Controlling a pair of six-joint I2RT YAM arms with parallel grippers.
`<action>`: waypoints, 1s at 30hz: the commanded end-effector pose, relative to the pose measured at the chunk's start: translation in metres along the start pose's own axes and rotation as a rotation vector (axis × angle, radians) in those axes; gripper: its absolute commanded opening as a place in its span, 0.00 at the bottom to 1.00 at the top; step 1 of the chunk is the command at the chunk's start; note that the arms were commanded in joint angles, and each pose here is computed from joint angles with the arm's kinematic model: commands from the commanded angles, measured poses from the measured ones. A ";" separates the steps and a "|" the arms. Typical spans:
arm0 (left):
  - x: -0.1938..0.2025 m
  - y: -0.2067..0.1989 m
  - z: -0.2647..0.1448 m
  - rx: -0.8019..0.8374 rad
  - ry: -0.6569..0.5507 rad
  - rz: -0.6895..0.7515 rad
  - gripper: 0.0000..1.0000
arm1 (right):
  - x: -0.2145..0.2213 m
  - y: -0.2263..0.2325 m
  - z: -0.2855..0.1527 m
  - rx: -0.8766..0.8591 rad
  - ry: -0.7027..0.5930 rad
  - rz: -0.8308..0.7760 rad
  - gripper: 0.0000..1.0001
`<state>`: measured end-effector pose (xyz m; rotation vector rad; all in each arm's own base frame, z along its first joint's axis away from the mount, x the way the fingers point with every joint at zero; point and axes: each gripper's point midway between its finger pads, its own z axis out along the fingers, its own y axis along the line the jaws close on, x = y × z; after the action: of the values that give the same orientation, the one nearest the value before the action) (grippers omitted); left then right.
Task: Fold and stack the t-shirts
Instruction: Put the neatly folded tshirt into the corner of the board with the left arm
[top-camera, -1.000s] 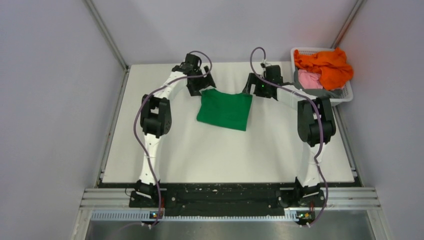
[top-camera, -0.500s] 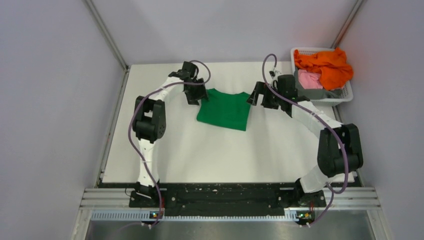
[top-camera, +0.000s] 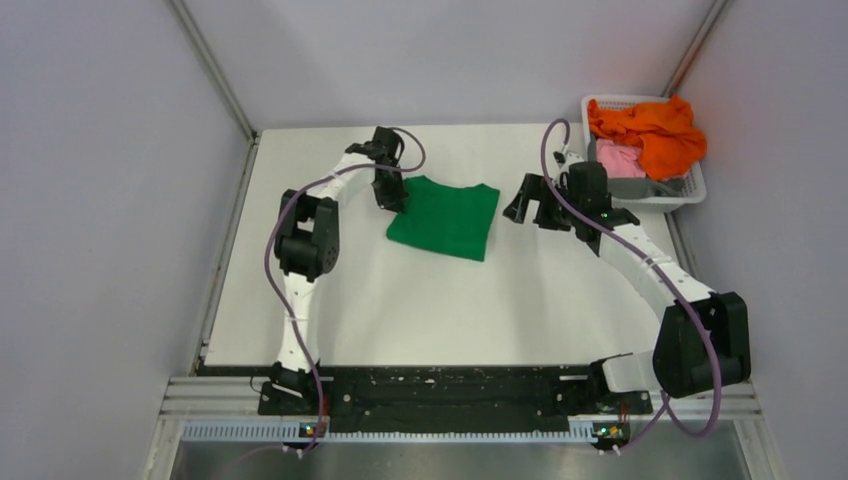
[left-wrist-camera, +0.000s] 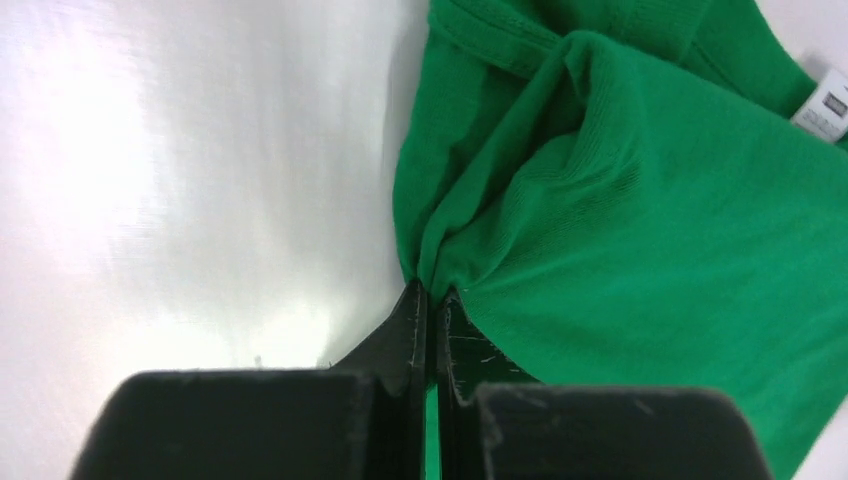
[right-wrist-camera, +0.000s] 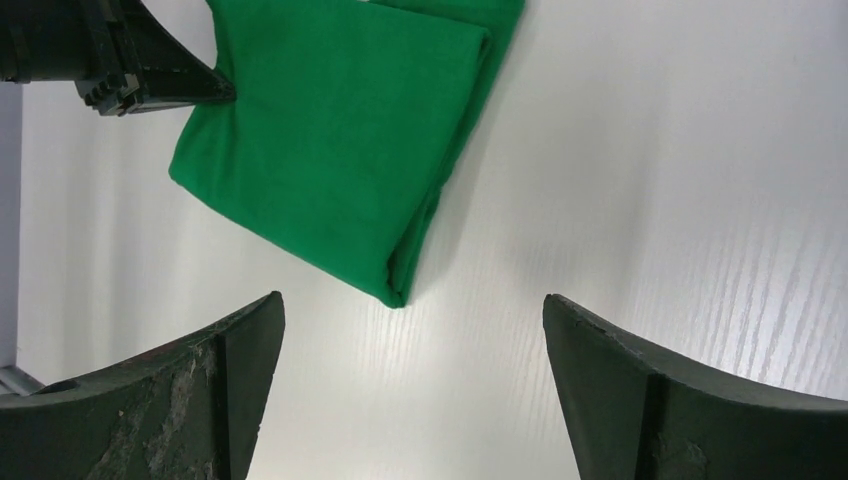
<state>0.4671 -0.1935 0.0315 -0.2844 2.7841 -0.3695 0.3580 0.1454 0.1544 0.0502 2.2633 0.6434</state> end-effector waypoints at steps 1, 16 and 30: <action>-0.035 0.083 -0.008 -0.275 -0.087 -0.050 0.00 | -0.012 -0.002 -0.013 0.028 -0.049 -0.029 0.99; -0.181 0.248 -0.063 -0.556 -0.393 -0.138 0.00 | -0.013 -0.010 -0.011 0.073 -0.017 -0.045 0.99; -0.229 0.317 -0.093 -0.613 -0.575 -0.218 0.04 | -0.009 -0.021 -0.008 0.127 0.042 -0.091 0.99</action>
<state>0.5781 0.1623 0.0628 -0.7205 2.3529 0.4429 0.3510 0.1285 0.1418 0.0345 2.3495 0.5114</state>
